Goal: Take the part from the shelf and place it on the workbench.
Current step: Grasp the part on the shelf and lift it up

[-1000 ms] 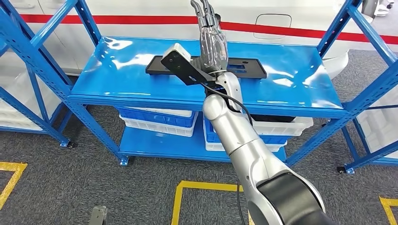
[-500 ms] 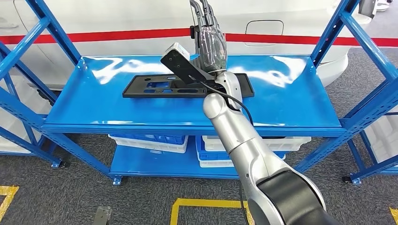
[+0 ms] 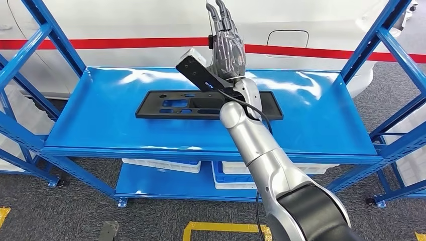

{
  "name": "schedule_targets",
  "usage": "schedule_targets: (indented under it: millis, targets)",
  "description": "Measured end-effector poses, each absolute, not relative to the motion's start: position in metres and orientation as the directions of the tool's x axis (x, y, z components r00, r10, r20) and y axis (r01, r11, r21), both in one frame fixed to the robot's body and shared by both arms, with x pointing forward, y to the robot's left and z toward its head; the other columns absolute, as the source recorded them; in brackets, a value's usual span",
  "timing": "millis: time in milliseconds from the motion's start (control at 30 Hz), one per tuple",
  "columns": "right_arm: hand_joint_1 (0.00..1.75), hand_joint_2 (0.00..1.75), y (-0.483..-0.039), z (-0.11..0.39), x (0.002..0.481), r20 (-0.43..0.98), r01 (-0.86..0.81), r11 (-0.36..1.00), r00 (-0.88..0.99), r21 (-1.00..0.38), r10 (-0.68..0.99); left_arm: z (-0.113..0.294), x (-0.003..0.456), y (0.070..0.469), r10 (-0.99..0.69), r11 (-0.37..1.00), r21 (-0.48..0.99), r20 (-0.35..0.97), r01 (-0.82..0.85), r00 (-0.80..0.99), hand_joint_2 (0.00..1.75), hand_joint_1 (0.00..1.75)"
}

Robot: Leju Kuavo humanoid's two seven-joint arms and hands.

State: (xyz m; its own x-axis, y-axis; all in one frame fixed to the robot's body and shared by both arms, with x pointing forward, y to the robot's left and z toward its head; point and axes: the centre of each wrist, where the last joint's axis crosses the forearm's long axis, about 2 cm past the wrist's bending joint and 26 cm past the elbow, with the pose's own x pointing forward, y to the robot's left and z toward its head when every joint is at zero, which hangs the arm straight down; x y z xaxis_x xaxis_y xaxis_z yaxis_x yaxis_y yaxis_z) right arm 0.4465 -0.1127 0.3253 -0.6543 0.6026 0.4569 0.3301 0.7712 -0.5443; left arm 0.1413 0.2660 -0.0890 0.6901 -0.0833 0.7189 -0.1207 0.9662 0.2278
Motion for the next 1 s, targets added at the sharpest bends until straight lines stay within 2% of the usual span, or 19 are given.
schedule_targets:
  millis: [367,600,833,1000]
  targets:
    - [0.00,1.75,-0.117,0.336,0.443,0.436,0.348,0.787,-0.685,-0.509,0.584,-0.099,0.103,0.264,-0.143,0.940,0.342,0.344,0.018,0.928,0.00,0.00]
    - [0.00,1.75,-0.106,0.331,0.431,0.375,0.339,0.753,-0.708,-0.564,0.598,-0.105,0.074,0.259,-0.137,0.945,0.296,-0.031,0.140,0.990,0.00,0.00]
    - [0.00,1.75,-0.077,0.288,0.398,0.273,0.263,0.667,-0.763,-0.697,0.586,-0.105,0.072,0.257,-0.159,0.941,0.295,-0.035,0.162,0.987,0.00,0.00]
    - [0.00,1.75,-0.054,0.249,0.371,0.231,0.154,0.543,-0.785,-0.826,0.574,-0.105,0.072,0.256,-0.186,0.937,0.299,-0.014,0.182,0.982,0.00,0.00]
